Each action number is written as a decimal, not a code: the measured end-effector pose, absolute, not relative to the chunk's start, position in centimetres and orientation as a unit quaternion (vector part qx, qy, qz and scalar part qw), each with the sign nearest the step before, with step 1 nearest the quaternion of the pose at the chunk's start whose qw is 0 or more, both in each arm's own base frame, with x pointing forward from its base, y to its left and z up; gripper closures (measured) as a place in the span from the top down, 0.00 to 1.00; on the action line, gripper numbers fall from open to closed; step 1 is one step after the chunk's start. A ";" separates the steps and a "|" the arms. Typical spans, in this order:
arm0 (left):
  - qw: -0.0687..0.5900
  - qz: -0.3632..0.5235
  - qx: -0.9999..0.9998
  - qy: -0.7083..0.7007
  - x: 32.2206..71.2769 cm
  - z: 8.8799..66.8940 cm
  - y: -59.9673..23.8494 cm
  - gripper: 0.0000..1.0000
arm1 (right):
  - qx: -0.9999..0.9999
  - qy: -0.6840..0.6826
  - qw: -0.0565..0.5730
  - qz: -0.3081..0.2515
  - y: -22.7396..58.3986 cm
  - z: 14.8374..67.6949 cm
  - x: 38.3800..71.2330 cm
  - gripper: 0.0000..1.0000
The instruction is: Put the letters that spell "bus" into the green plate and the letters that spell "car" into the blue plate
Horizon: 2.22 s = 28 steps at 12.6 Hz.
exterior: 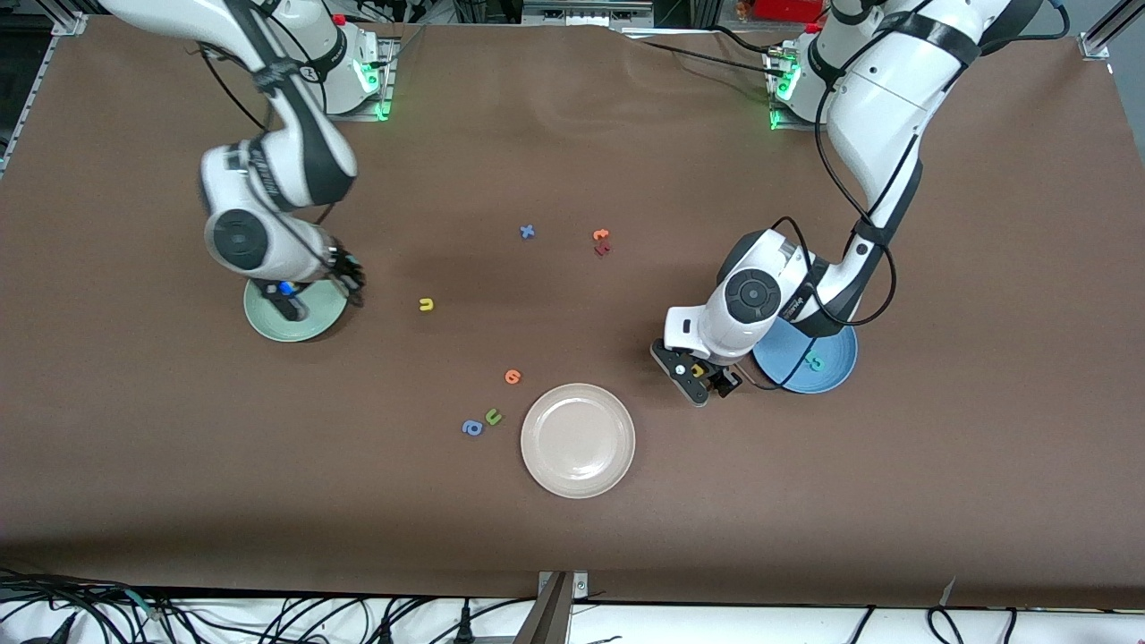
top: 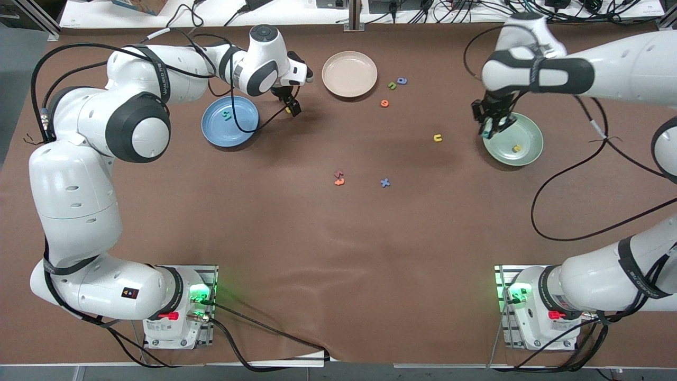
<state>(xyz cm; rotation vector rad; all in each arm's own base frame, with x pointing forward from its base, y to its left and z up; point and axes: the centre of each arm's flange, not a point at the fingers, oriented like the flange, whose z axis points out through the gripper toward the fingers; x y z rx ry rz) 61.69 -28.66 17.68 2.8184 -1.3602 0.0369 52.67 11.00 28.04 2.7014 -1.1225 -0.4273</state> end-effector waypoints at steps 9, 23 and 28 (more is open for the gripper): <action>0.002 0.025 0.904 -0.428 63.0 19.6 -28.1 0.27 | 0.937 -0.305 0.057 -0.160 1.2 19.0 50.9 0.32; -0.031 -0.072 0.926 -0.370 61.2 34.1 -15.8 1.00 | 0.891 -0.443 0.006 -0.101 15.4 27.7 54.6 0.99; -0.045 -0.089 0.964 -0.246 59.1 52.5 -14.9 1.00 | 0.866 -0.494 -0.032 -0.075 22.4 21.5 53.9 0.99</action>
